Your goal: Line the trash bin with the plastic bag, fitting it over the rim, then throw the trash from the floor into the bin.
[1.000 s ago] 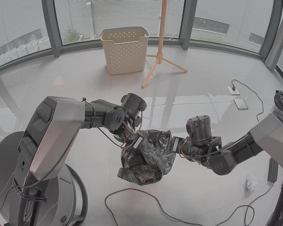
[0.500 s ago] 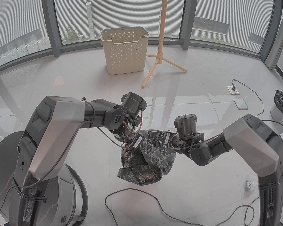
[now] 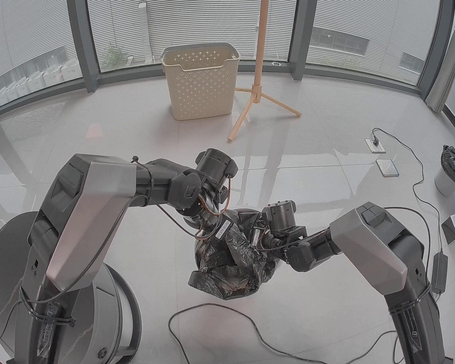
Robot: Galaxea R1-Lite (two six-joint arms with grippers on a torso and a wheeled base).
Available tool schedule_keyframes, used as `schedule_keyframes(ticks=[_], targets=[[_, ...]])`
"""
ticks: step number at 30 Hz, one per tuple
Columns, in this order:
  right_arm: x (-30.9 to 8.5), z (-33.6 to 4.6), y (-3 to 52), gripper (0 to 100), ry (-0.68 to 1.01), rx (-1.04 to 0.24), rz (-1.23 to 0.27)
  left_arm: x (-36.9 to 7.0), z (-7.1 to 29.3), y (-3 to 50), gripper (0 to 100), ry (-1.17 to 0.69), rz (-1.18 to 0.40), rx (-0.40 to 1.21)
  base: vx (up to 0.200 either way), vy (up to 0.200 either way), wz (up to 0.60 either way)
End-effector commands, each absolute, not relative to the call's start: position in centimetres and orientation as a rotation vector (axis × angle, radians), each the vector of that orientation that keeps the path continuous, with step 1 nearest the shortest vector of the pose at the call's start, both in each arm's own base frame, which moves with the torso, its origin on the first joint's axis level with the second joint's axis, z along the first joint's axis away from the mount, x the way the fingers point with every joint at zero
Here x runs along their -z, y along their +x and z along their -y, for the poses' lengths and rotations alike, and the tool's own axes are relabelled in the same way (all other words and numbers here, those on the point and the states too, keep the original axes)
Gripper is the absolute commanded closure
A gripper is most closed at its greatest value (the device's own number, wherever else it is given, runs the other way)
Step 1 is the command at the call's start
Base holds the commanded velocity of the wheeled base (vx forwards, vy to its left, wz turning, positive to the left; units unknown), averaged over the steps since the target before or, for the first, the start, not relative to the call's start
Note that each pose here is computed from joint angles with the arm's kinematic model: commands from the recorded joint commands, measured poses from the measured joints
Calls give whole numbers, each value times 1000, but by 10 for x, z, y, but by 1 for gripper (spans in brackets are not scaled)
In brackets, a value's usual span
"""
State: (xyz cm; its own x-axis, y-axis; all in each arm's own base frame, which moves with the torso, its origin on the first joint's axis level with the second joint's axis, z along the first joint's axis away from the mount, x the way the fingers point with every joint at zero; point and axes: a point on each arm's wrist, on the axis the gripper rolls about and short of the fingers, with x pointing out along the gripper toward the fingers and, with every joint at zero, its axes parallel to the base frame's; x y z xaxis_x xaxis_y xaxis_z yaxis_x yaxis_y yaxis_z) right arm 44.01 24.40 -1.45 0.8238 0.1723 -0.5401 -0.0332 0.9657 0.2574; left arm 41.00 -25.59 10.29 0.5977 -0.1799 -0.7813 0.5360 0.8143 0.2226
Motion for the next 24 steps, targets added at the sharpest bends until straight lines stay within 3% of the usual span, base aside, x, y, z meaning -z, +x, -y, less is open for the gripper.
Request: schedule_keyframes(ticks=[1, 12, 17, 18, 19, 20, 21, 24], targets=[[38, -249, 440, 100, 226, -110, -629, -104, 256, 410, 100, 468, -832, 434, 0, 0, 0], [30, -255, 436, 100, 234, -125, -622, -105, 256, 410, 100, 467, -830, 434, 0, 0, 0], [-41, -241, 438, 100, 329, -115, -529, -102, 256, 410, 100, 469, -836, 434, 0, 0, 0], [-41, -241, 438, 100, 329, -115, -529, -102, 256, 410, 100, 469, -836, 434, 0, 0, 0], [-74, -236, 429, 100, 359, -114, -518, -102, 255, 411, 100, 468, -837, 431, 0, 0, 0], [-74, -236, 429, 100, 359, -114, -518, -102, 254, 411, 100, 467, -837, 430, 0, 0, 0], [-103, -230, 416, 100, 374, -127, -514, -101, 254, 411, 100, 468, -839, 430, 0, 0, 0], [-126, -222, 395, 100, 363, -163, -528, -99, 253, 413, 100, 468, -844, 427, 0, 0, 0]])
